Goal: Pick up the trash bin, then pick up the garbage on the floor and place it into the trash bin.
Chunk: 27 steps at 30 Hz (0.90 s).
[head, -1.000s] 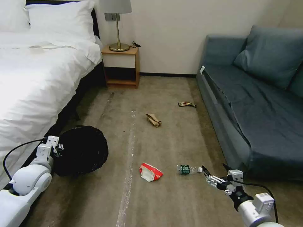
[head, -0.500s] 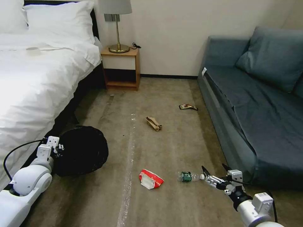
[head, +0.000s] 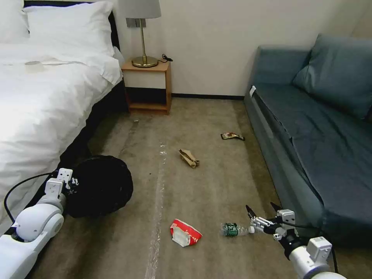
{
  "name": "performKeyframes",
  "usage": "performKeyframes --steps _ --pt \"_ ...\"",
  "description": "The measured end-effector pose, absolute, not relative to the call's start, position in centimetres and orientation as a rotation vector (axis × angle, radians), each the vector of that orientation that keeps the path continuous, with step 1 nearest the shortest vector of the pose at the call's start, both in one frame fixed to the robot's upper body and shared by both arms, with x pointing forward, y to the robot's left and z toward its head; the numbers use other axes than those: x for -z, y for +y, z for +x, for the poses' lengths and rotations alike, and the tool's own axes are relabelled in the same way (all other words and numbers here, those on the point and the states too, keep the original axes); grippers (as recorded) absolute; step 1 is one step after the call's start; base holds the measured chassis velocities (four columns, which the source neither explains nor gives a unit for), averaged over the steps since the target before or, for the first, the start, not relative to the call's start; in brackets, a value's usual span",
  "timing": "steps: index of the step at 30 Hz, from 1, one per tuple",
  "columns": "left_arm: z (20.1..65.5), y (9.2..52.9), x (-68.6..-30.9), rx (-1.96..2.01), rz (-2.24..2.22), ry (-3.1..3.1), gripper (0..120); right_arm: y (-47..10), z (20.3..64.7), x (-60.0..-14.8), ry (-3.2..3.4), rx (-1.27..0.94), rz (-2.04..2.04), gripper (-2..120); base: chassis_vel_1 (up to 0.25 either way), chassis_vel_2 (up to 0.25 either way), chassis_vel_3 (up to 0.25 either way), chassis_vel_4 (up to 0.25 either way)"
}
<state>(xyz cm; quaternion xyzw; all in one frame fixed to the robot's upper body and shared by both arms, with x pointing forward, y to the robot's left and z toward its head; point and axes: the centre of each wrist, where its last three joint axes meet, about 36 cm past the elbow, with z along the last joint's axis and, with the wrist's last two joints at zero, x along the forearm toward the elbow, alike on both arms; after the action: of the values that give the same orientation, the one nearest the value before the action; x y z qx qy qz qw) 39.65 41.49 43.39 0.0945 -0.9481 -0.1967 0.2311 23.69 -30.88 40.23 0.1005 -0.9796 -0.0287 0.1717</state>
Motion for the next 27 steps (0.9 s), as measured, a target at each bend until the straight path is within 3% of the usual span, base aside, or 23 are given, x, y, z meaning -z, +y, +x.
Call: performKeyframes --steps 10,19,27 --pt "38.5 41.6 -43.4 0.543 0.243 -2.615 3 -31.4 23.5 -40.2 -2.731 0.031 0.337 100 0.0 0.0 0.0 0.0" --pt "37.6 40.4 -43.7 0.523 0.167 -2.661 3 -33.9 22.8 -39.0 -2.572 -0.149 0.525 100 0.0 0.0 0.0 0.0" --pt "36.4 39.5 -43.5 0.522 0.028 -2.692 3 -36.2 20.8 -35.0 -2.408 -0.406 0.623 100 0.0 0.0 0.0 0.0"
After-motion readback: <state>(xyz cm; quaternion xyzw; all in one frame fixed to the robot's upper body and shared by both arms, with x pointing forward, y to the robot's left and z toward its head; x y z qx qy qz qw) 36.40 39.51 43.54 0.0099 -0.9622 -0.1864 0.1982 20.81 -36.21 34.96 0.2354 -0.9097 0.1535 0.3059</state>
